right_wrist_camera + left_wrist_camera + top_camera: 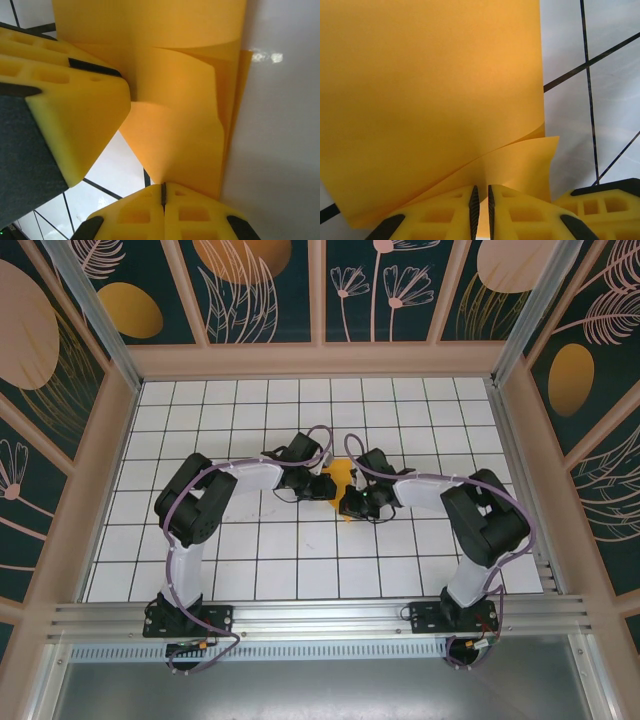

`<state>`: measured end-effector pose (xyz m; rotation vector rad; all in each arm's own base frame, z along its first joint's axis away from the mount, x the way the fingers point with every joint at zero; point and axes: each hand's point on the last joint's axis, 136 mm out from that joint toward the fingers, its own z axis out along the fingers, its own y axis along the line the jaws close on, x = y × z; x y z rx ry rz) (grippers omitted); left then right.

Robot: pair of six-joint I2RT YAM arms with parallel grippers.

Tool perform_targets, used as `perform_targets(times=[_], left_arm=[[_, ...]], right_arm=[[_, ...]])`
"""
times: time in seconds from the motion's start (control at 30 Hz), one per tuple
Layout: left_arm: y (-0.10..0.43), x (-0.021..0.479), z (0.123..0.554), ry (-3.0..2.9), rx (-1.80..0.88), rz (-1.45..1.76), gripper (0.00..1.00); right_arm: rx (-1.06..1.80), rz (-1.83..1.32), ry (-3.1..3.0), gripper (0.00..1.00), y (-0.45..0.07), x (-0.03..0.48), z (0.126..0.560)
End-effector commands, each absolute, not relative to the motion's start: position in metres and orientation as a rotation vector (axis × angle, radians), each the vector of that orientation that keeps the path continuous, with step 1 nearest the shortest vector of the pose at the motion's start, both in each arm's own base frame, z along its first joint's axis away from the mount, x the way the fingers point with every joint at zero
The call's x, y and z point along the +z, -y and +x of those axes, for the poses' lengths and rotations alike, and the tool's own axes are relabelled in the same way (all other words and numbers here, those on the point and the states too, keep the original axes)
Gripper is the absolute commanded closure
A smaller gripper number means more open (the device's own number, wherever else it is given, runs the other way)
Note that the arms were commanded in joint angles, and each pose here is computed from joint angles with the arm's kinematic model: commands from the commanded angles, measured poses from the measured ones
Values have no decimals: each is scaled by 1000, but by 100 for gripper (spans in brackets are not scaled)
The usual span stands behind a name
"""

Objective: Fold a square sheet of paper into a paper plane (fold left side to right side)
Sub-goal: Third fold the triangle at the center of the table.

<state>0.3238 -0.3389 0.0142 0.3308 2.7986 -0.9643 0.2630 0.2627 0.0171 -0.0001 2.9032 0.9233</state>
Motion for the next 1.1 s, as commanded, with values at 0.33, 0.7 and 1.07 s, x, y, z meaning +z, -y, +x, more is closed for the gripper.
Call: perform_targets(times=[0.33, 0.7, 1.07], left_arm=[[319, -11, 327, -2860, -809, 276, 81], [347, 79, 356, -2669, -970, 348, 59], [294, 115, 372, -2569, -979, 161, 39]], right_arm=[[710, 43, -3133, 100, -209, -22, 191], [807, -71, -2832, 87, -208, 46, 248], [855, -229, -2606, 48, -243, 79, 325]])
